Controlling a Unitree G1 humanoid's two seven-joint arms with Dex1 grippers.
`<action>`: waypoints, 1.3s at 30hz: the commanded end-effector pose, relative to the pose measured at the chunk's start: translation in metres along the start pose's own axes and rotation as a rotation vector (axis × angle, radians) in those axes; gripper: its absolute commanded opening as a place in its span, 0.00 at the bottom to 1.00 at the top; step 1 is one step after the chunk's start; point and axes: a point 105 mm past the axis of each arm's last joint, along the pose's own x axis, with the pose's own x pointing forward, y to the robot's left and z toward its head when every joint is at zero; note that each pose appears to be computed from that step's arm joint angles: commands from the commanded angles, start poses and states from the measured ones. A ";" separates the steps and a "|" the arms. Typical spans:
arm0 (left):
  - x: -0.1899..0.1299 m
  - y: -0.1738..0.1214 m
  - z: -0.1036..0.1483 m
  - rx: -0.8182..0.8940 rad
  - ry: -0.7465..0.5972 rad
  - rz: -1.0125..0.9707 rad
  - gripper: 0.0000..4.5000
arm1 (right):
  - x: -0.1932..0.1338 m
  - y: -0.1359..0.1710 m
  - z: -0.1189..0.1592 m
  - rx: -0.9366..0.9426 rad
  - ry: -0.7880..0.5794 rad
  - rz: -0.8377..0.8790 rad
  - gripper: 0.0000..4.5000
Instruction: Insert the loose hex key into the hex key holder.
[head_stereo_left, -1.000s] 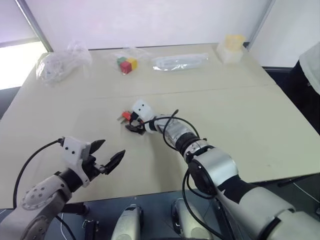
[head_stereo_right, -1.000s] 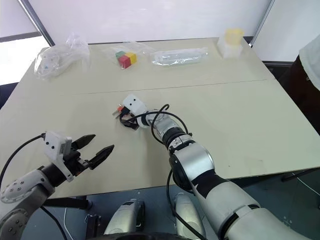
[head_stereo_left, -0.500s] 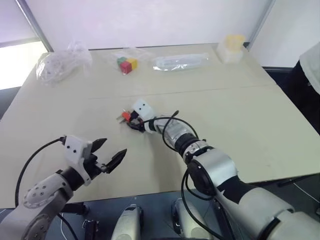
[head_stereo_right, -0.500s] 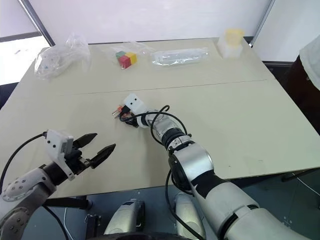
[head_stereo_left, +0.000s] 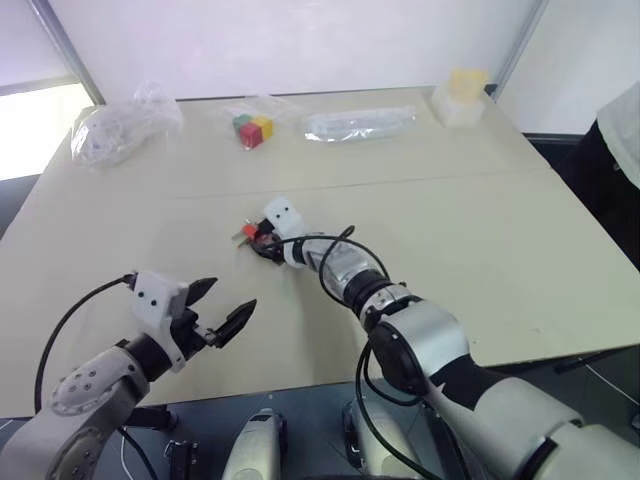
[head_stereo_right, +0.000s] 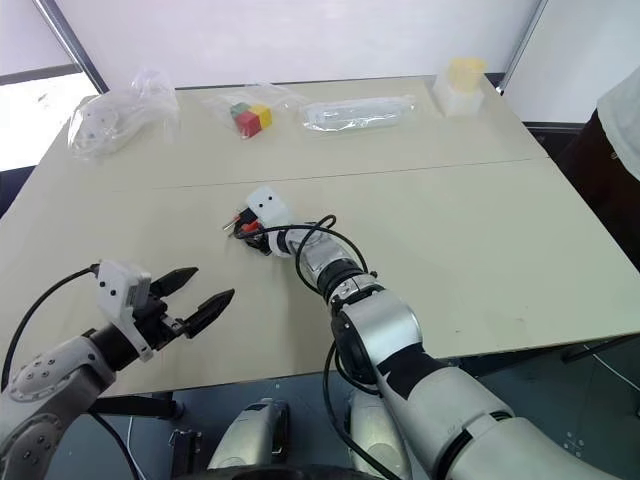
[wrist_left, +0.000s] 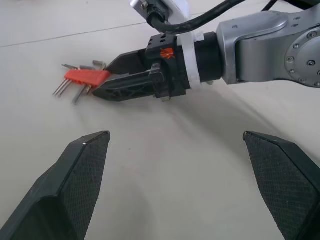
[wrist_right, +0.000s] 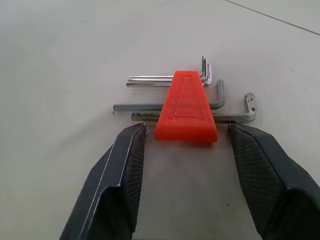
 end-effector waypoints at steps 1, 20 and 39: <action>0.000 -0.003 0.006 0.028 -0.020 -0.014 1.00 | 0.003 0.008 -0.003 0.034 -0.002 0.009 0.31; 0.013 0.002 0.008 0.029 -0.044 -0.037 1.00 | -0.018 -0.021 0.051 -0.473 -0.271 -0.137 0.23; 0.055 0.018 0.053 0.079 -0.142 -0.203 1.00 | -0.110 0.036 0.112 -1.690 -0.972 -0.088 0.23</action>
